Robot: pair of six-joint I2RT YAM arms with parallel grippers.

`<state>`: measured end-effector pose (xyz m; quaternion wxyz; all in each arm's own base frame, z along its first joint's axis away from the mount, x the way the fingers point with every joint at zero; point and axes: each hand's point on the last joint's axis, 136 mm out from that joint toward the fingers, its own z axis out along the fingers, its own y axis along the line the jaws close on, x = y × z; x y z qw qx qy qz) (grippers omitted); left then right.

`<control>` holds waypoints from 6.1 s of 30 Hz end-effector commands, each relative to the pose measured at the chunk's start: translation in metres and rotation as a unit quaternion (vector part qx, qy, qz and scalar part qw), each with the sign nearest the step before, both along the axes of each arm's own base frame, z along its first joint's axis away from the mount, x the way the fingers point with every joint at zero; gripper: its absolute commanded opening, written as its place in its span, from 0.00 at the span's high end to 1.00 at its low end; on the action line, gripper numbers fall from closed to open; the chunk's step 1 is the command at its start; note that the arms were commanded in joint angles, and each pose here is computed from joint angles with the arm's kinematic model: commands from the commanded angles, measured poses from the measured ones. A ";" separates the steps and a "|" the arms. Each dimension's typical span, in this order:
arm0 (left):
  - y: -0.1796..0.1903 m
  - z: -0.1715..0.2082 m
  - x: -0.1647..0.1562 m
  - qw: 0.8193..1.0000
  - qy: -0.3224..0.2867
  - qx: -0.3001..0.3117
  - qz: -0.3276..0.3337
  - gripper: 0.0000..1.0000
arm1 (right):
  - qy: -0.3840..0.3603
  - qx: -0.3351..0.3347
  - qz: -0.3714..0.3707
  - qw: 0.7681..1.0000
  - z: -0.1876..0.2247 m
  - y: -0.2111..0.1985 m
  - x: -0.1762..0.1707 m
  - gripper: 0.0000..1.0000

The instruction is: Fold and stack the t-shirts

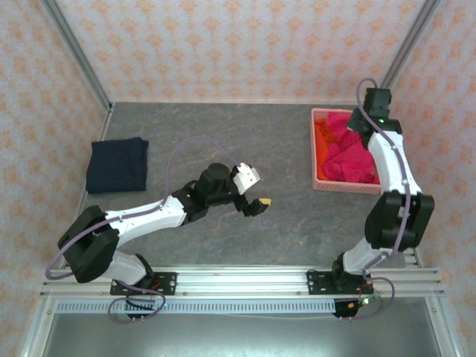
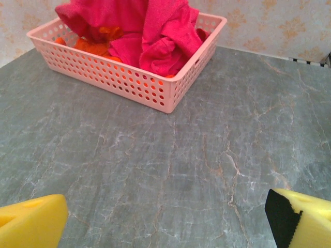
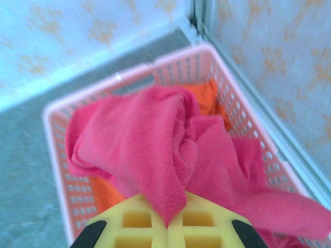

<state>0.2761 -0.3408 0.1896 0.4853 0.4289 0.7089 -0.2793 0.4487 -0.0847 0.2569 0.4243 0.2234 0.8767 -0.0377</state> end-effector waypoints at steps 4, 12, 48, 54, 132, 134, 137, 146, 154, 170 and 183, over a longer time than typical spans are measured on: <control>0.003 0.015 0.012 0.999 -0.011 -0.033 0.038 0.00 | -0.114 -0.002 0.071 0.991 0.100 0.044 -0.020 1.00; 0.037 0.020 0.031 0.993 -0.014 -0.056 0.101 0.00 | -0.191 -0.003 0.200 0.961 0.194 0.139 -0.056 1.00; 0.160 -0.066 0.055 0.886 0.228 -0.075 0.397 0.00 | -0.025 0.064 0.223 0.972 -0.009 0.235 -0.014 0.10; 0.119 -0.101 0.066 0.865 0.266 -0.006 0.425 0.00 | 0.031 0.123 0.207 0.970 -0.075 0.219 -0.089 0.11; 0.348 0.250 0.112 0.747 0.006 -0.200 0.634 1.00 | -0.251 0.143 0.248 0.925 0.212 0.182 -0.077 1.00; 0.344 0.239 0.132 0.752 0.025 -0.195 0.630 1.00 | -0.251 0.152 0.263 0.919 0.209 0.191 -0.067 1.00; 0.339 0.234 0.164 0.755 0.038 -0.189 0.627 1.00 | -0.270 0.162 0.284 0.906 0.222 0.199 -0.062 1.00; 0.323 0.310 0.235 0.775 0.016 -0.228 0.589 1.00 | -0.351 0.147 0.312 0.871 0.299 0.197 -0.102 1.00; 0.325 0.292 0.275 0.776 0.043 -0.243 0.581 1.00 | -0.265 0.142 0.422 0.855 0.242 0.247 -0.140 1.00; 0.311 0.026 0.356 0.752 0.242 -0.105 0.604 1.00 | -0.019 0.242 0.590 0.770 0.015 0.449 -0.151 1.00; 0.358 0.012 0.353 0.712 0.247 -0.087 0.652 0.00 | 0.054 0.246 0.585 0.771 -0.063 0.551 -0.102 0.11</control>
